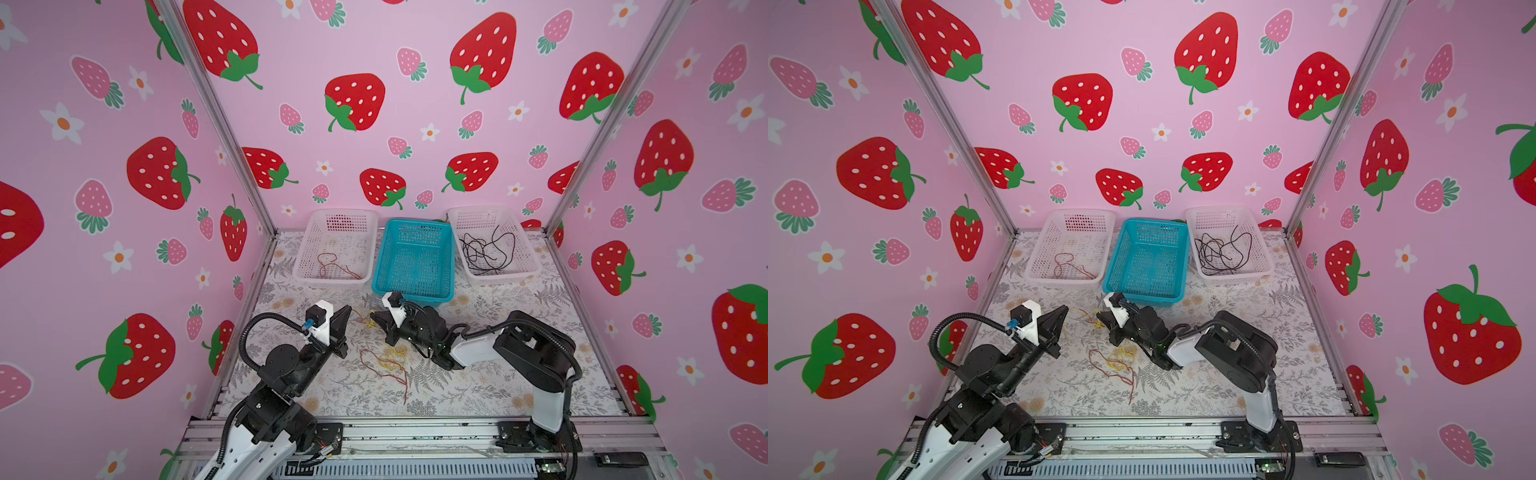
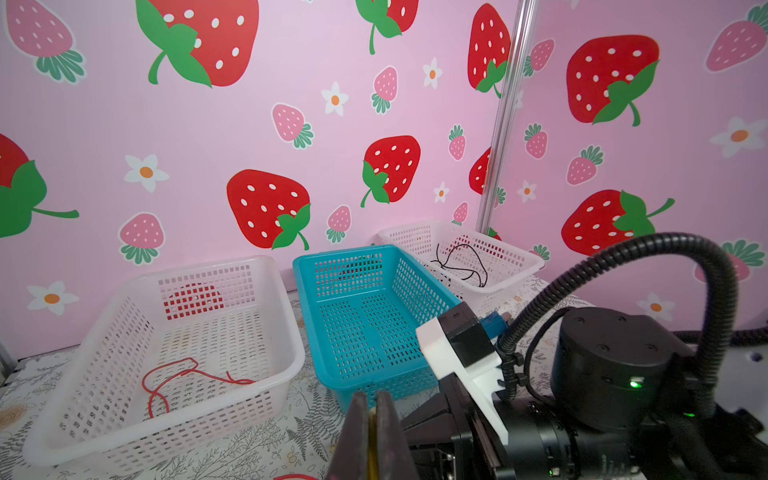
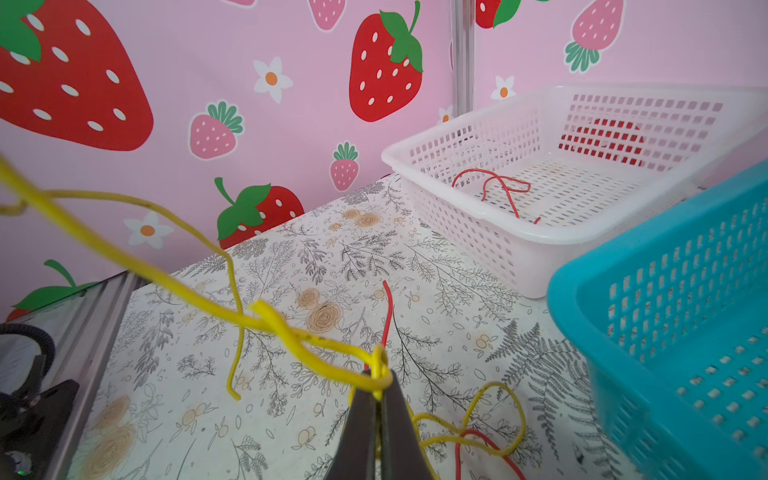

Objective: Untangle the cables

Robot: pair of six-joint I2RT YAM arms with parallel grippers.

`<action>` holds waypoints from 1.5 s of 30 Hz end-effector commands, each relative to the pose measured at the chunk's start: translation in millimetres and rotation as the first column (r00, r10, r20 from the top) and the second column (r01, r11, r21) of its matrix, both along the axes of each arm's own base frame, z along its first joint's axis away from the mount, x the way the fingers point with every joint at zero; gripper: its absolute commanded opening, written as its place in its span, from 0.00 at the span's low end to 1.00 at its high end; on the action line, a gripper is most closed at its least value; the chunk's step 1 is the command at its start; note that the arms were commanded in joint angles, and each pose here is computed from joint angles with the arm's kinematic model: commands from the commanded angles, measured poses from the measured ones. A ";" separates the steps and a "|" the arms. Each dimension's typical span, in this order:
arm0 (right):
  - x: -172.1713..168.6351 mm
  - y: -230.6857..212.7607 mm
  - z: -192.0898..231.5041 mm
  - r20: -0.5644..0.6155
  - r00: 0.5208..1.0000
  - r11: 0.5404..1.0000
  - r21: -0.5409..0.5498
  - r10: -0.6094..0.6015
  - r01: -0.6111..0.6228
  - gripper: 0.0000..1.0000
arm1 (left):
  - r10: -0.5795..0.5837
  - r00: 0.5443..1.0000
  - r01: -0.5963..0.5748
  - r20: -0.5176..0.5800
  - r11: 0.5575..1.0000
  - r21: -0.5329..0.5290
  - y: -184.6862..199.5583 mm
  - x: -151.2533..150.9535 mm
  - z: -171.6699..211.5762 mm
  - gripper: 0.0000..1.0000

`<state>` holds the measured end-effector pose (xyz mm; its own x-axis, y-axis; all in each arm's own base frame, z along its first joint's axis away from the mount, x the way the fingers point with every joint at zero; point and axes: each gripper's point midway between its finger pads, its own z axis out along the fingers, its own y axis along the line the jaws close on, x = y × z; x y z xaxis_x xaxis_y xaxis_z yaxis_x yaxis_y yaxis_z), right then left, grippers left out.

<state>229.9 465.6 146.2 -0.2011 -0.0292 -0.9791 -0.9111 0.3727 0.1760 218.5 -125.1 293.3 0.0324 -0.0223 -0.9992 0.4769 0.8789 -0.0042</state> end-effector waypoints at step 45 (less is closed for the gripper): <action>-77.6 -53.0 37.1 0.464 0.861 0.850 -0.521 0.207 0.076 0.00 | -0.348 0.822 0.448 -0.451 0.884 0.134 -73.2 4.7 -43.4 0.00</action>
